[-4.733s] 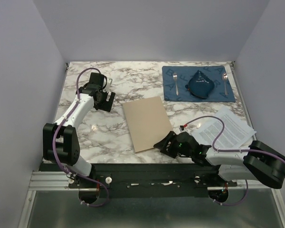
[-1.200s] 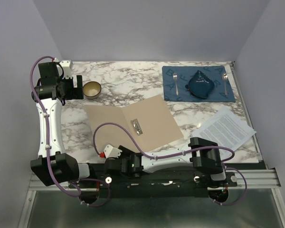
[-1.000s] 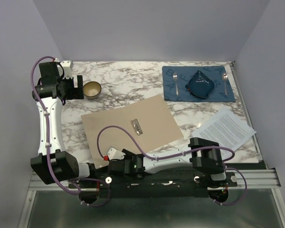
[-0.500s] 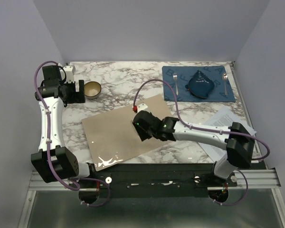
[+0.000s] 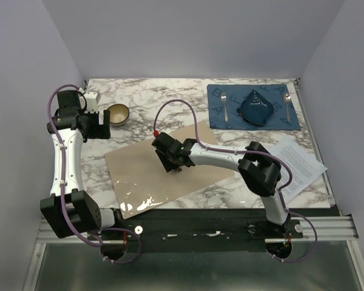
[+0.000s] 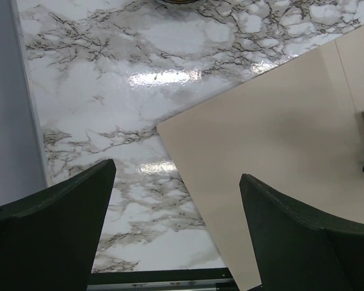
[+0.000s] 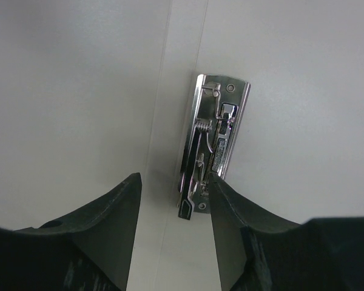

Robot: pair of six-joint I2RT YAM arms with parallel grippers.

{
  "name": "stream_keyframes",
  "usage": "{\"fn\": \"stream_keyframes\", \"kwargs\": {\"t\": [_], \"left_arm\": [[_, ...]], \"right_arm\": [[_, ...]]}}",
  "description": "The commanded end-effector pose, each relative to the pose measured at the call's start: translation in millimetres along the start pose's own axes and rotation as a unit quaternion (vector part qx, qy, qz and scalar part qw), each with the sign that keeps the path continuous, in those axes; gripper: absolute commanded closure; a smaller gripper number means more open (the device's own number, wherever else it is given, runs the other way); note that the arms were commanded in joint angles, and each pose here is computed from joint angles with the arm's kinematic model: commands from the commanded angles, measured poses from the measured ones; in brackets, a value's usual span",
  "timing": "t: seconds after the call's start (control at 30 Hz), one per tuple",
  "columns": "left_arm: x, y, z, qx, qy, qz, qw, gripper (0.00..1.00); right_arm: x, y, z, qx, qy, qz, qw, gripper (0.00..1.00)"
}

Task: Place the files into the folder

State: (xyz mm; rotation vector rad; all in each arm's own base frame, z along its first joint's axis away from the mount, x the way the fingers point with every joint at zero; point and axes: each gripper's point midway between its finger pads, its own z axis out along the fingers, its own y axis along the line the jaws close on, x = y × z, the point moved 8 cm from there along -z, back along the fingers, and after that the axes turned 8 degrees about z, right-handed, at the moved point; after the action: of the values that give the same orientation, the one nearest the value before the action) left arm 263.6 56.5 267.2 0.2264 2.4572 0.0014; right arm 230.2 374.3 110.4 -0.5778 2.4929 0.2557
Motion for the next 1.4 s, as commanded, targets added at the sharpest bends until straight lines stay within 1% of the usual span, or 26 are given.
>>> {"fn": "stream_keyframes", "kwargs": {"t": [0.0,0.17,0.23,0.3,0.37,0.47,0.5,0.53,0.6,0.63,0.7,0.73,0.87,0.93,1.03,1.1,1.37], "left_arm": [[2.8,-2.2,-6.6,0.008,-0.013,0.012,1.000,0.01],[9.8,-6.5,-1.0,0.025,-0.004,0.011,1.000,0.01],[14.2,-7.2,0.8,0.028,0.001,0.012,1.000,0.01],[17.2,-8.2,2.7,0.033,0.006,0.015,0.999,0.01],[20.4,-8.3,4.6,0.034,0.012,0.018,0.999,0.01],[20.7,-7.6,3.7,0.030,0.012,0.021,0.999,0.01],[20.4,-7.5,3.8,0.030,0.011,0.022,0.999,0.01],[19.5,-7.4,2.8,0.029,0.009,0.023,0.999,0.01],[18.8,-7.8,1.8,0.030,0.006,0.024,0.999,0.01],[17.7,-8.1,1.3,0.033,0.003,0.024,0.999,0.01],[17.7,-8.7,0.4,0.034,0.002,0.024,0.999,0.01],[17.8,-9.2,0.4,0.036,0.001,0.024,0.999,0.01],[18.6,-10.4,-0.4,0.039,-0.001,0.025,0.999,0.01],[19.2,-10.7,-0.2,0.040,0.000,0.026,0.999,0.01],[21.1,-12.2,-2.5,0.039,-0.002,0.028,0.999,0.01],[22.3,-12.9,-5.4,0.038,-0.004,0.031,0.999,0.01],[24.3,-15.1,-7.0,0.043,-0.006,0.028,0.999,0.01]], "right_arm": [[-7.7,-8.8,9.5,0.017,0.004,0.003,1.000,0.45],[-9.9,-13.2,17.4,0.031,0.003,-0.004,1.000,0.47],[-6.9,-15.5,23.3,0.032,0.014,-0.001,0.999,0.49],[-3.9,-17.3,27.6,0.033,0.020,0.010,0.999,0.53],[1.3,-18.5,33.1,0.033,0.032,0.019,0.999,0.55],[8.4,-19.3,36.2,0.034,0.042,0.042,0.998,0.60],[12.9,-19.7,36.6,0.036,0.044,0.055,0.997,0.63],[14.5,-20.4,36.2,0.039,0.043,0.063,0.996,0.69],[16.6,-23.0,34.1,0.051,0.039,0.089,0.994,0.76],[21.2,-26.6,34.6,0.059,0.044,0.097,0.993,0.81],[24.0,-30.5,31.5,0.074,0.040,0.126,0.988,0.85],[26.2,-32.4,29.8,0.083,0.039,0.133,0.987,0.89],[35.9,-44.4,25.2,0.121,0.039,0.171,0.977,0.94],[39.8,-46.6,22.6,0.132,0.042,0.187,0.972,0.94],[44.4,-49.6,20.4,0.135,0.043,0.194,0.971,0.95],[52.1,-55.6,17.6,0.155,0.046,0.198,0.967,0.95],[57.0,-56.7,6.6,0.153,0.047,0.237,0.958,0.98]]}}
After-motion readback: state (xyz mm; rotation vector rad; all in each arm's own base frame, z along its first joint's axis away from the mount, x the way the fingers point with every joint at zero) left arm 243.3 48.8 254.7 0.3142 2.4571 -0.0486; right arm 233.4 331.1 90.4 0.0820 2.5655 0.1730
